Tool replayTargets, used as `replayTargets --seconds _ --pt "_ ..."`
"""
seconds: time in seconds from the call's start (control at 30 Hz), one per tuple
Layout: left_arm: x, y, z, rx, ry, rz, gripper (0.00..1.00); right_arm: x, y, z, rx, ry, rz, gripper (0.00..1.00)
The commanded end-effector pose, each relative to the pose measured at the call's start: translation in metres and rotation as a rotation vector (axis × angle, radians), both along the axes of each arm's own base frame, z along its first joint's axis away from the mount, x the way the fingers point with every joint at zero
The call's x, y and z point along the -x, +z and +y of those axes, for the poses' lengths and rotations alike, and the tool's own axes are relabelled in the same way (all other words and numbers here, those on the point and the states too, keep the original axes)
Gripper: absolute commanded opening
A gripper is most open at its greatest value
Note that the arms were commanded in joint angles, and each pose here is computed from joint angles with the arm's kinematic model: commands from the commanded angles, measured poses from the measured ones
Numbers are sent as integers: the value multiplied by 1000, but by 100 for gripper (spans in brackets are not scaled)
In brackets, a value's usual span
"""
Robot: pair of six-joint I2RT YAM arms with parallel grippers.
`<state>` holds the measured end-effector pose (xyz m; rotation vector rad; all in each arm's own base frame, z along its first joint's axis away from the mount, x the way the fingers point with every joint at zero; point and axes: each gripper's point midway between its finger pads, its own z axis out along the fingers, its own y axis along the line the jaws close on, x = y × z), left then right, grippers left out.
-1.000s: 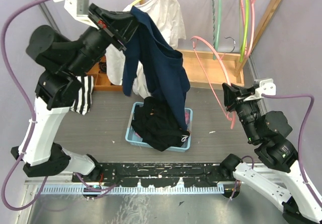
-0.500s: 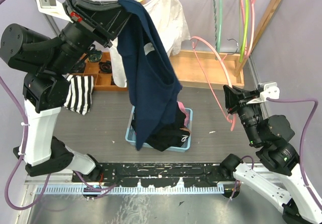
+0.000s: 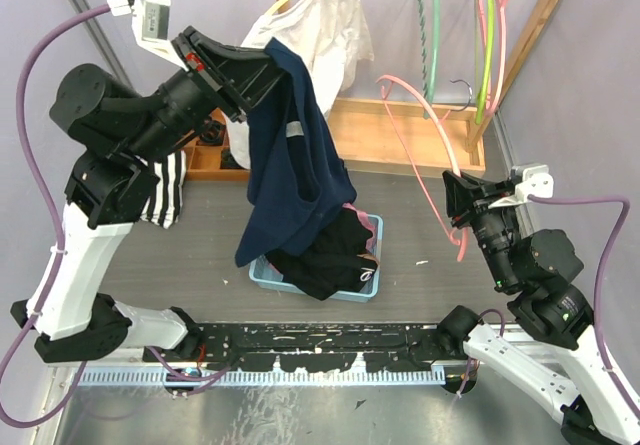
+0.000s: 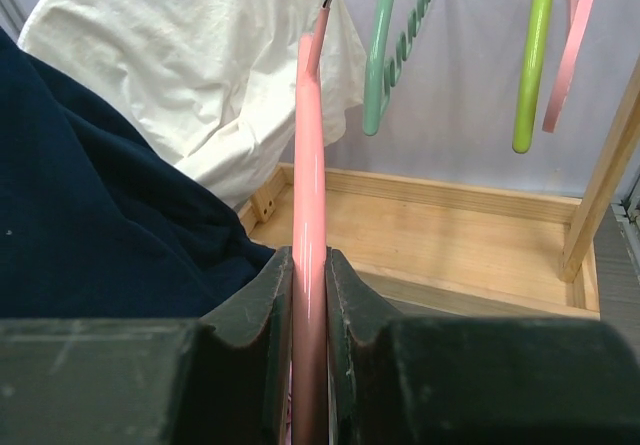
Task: Remove the t-shirt from the hanger
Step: Place the T-shirt in the bin.
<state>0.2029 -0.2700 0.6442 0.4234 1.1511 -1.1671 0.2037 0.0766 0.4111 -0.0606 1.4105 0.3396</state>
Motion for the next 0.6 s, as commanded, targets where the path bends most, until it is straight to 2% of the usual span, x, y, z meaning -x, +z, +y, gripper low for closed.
replayTargets --seconds 0.0,0.17,0.33,0.57 --pt "23 23 13 65 -40 -67 0 1 24 -1 -65 -1 -67 1" --pt "20 2 1 16 -71 -23 0 -2 20 0 -60 -9 -60 1" --pt "29 -3 11 12 -65 -29 0 -7 19 4 -50 -8 -51 1" --pt "19 -24 3 -54 -56 7 0 -12 16 10 -45 -1 -42 1"
